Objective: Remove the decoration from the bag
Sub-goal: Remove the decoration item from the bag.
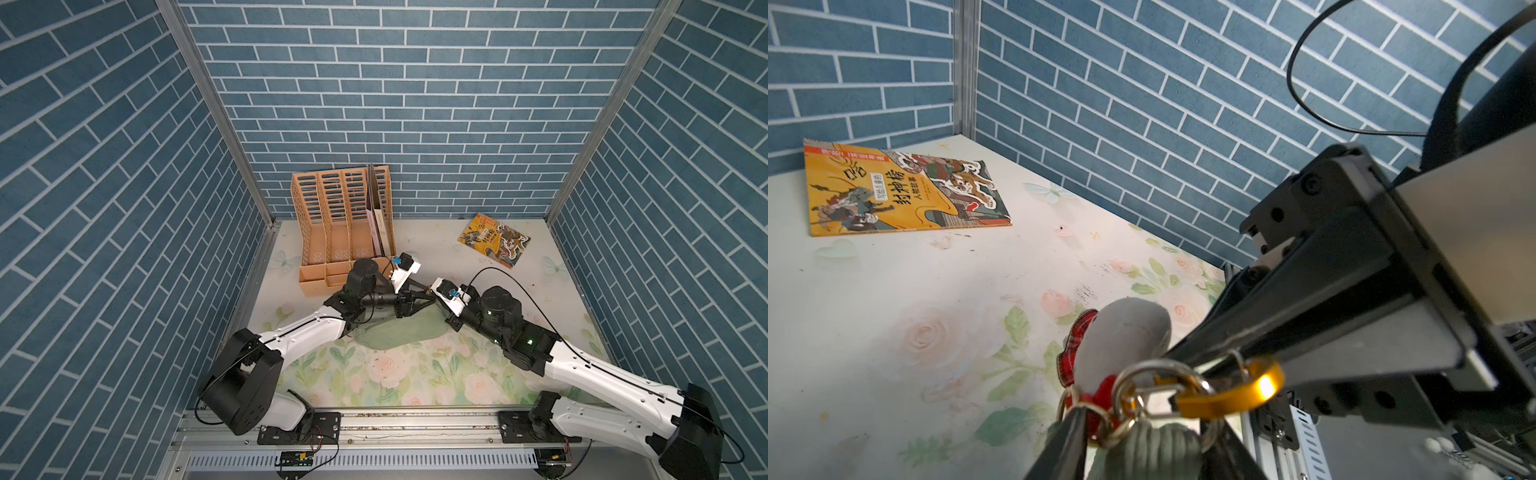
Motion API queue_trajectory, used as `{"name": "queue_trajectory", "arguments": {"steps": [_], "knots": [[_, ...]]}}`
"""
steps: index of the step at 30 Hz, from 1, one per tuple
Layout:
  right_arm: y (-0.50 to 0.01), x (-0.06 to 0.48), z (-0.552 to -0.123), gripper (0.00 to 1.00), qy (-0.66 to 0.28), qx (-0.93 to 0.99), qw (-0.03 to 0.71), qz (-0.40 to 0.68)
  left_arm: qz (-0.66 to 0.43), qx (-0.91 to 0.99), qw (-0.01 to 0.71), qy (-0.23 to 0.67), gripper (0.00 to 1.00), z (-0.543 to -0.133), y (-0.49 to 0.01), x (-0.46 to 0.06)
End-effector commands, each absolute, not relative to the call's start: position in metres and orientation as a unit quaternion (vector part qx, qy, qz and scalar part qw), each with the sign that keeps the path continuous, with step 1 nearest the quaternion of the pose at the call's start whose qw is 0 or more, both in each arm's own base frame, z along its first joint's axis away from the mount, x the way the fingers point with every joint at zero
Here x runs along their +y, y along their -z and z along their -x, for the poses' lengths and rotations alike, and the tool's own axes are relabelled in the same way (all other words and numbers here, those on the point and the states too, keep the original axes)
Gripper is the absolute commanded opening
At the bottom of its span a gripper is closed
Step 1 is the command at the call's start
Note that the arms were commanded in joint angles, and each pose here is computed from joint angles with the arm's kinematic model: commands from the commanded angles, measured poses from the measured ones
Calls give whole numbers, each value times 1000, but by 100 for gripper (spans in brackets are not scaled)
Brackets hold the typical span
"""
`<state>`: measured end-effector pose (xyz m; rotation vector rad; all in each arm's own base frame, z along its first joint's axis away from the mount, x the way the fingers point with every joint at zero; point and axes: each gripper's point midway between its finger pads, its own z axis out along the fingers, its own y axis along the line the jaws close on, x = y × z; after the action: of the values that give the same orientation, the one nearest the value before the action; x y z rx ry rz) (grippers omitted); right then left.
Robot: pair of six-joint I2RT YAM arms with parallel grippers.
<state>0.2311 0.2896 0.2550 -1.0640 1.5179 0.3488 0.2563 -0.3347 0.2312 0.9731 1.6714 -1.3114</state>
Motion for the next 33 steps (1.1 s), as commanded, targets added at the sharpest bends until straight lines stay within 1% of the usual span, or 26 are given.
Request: {"name": "queue_trajectory", "arguments": {"steps": [1,7,12,16,23,27,31,33], "knots": [[-272,291,-235,0,-146,642,600,455,-387,647,413,510,36,-258,-241,-335],[-257,280,-236,0,-123,663,581,455,-382,656,432,488,19,-265,-244,-331],[-251,272,-239,0,-117,685,572,435,-364,656,450,485,9,-273,-256,-330],[-254,273,-239,0,-136,711,559,405,-343,657,483,467,2,-282,-269,-325],[-236,268,-250,0,-116,778,512,346,-319,642,550,429,0,-283,-291,-317],[-241,273,-254,0,-115,785,517,322,-322,634,568,414,0,-281,-298,-320],[-251,286,-249,0,-130,774,531,319,-317,631,584,401,0,-283,-301,-317],[-253,288,-249,0,-122,771,536,321,-319,632,585,395,0,-284,-300,-317]]}}
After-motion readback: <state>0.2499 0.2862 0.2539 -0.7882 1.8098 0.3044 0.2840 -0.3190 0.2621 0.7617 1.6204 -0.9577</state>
